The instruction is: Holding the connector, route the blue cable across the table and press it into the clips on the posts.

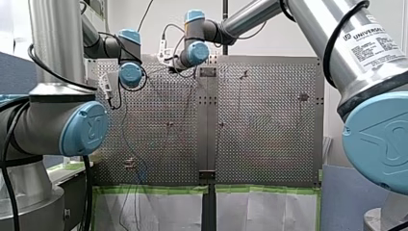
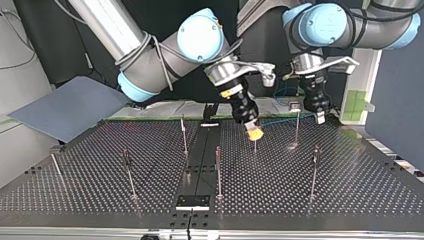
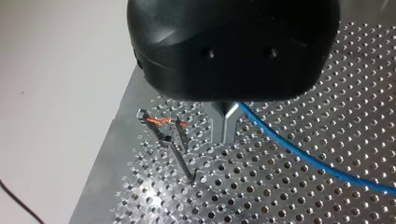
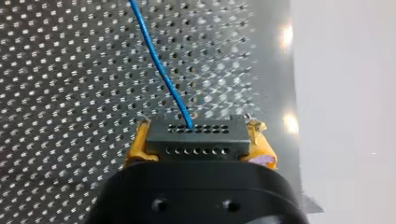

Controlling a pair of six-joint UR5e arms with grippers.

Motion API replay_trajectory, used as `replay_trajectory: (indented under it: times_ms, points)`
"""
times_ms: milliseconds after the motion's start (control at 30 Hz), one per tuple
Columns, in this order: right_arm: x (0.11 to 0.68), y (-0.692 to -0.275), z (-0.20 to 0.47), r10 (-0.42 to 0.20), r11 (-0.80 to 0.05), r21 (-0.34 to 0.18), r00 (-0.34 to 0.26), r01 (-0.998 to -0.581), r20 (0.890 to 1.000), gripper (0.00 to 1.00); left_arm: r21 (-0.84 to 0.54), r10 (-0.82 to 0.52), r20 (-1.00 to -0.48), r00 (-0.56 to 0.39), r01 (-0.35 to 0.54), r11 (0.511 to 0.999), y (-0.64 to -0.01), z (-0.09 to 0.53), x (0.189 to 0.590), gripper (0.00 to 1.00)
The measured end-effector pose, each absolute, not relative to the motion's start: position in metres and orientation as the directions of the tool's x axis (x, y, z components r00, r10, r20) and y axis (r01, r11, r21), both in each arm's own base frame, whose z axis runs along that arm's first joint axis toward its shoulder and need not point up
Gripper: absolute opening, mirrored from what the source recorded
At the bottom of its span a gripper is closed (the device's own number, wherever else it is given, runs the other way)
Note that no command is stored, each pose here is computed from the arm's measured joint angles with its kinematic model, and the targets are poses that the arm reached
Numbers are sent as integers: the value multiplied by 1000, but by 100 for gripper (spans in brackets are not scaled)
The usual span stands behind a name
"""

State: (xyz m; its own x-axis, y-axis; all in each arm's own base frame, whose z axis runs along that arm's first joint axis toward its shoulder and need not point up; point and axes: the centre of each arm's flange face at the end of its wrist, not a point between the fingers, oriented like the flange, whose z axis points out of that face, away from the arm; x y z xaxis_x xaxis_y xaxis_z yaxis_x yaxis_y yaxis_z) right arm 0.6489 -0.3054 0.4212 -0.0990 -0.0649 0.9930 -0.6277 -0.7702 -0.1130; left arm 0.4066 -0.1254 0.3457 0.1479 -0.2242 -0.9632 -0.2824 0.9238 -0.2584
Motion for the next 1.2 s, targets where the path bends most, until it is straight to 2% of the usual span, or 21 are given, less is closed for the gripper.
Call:
replay_trajectory:
  times_ms: [167,500,800,1200]
  points:
    - [656,-308,434,-47,-768,-116,-125,-630,991,0,-258,-226,-963,146,-267,929,-123,350,415,0]
    - [676,-309,450,-21,-780,-120,-166,-615,986,0,-268,-215,-957,193,-315,910,-102,381,434,0]
    - [689,-313,430,-37,-778,-124,-153,-615,988,0,-264,-205,-958,201,-333,905,-78,386,443,0]
    - [706,-323,418,-59,-773,-157,-177,-615,982,0,-268,-219,-956,195,-276,923,-72,378,465,0]
